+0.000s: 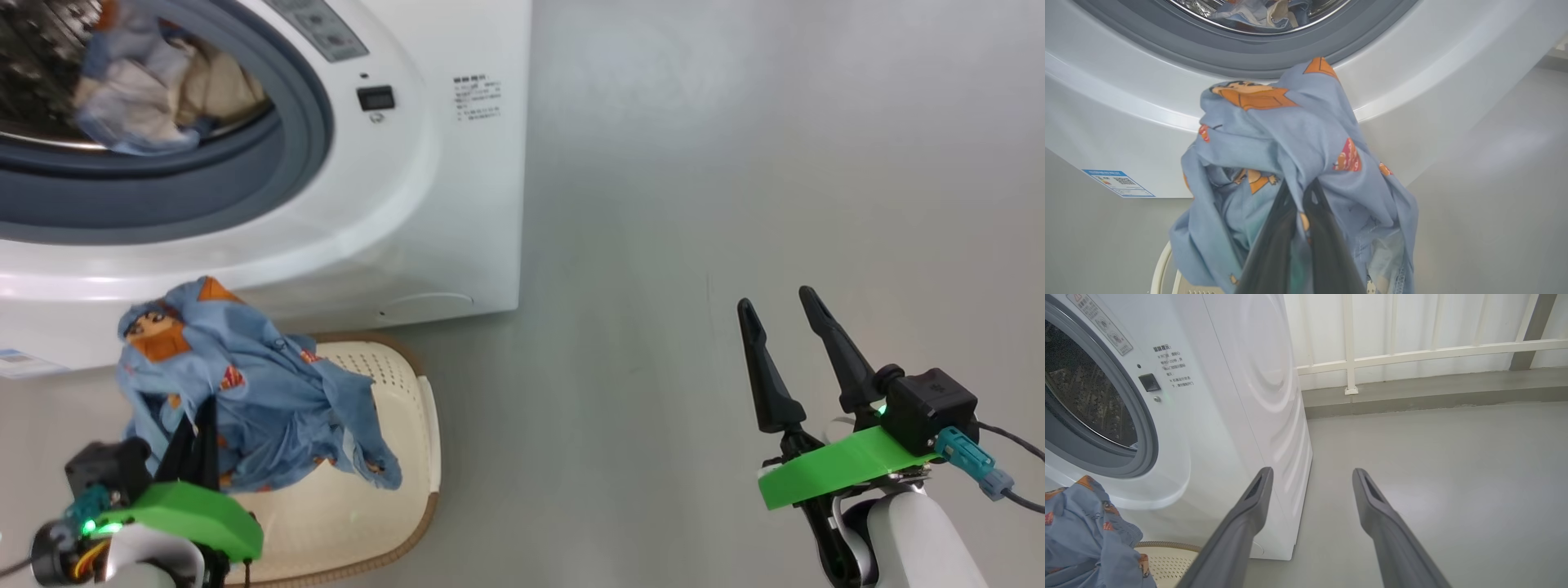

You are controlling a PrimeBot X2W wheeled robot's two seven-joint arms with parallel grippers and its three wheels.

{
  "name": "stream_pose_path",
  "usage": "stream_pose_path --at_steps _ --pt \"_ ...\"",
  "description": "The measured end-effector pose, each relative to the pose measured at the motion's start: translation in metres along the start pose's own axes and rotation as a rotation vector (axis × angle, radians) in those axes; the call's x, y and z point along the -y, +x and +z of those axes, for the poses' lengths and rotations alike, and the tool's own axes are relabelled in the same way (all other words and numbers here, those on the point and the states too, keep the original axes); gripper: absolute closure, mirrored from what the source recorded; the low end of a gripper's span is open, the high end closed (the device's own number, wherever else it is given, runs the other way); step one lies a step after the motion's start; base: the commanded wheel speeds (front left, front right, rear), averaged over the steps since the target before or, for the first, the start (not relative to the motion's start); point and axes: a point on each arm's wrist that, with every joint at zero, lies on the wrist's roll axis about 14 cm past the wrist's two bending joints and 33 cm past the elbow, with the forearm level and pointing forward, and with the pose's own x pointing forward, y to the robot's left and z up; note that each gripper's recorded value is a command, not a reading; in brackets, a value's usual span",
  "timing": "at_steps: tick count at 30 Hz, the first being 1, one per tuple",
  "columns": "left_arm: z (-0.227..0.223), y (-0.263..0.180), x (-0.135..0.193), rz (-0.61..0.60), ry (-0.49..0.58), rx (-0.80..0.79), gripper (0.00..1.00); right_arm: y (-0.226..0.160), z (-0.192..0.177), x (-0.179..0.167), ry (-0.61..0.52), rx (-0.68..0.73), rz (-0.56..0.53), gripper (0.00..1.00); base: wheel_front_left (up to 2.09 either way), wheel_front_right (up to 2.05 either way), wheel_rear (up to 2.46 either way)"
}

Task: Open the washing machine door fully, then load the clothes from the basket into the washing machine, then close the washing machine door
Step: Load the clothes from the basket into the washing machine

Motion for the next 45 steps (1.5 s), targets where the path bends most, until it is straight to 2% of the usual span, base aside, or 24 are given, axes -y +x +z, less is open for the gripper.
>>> stream_pose_path --at_steps 23,36,45 --pt "0.049 -0.069 0.011 -0.012 -0.055 0.199 1.0 -0.033 0.037 -0.013 0.018 0.081 0.017 0.0 0.0 0.0 0.0" --pt "0.063 -0.07 0.01 -0.01 -0.05 0.245 1.0 -0.032 0.032 -0.014 0.021 0.07 0.022 0.0 0.0 0.0 0.0" --pt "0.084 -0.045 0.009 -0.011 -0.048 0.292 1.0 -0.026 0.014 -0.012 0.024 0.022 0.018 0.0 0.0 0.0 0.0"
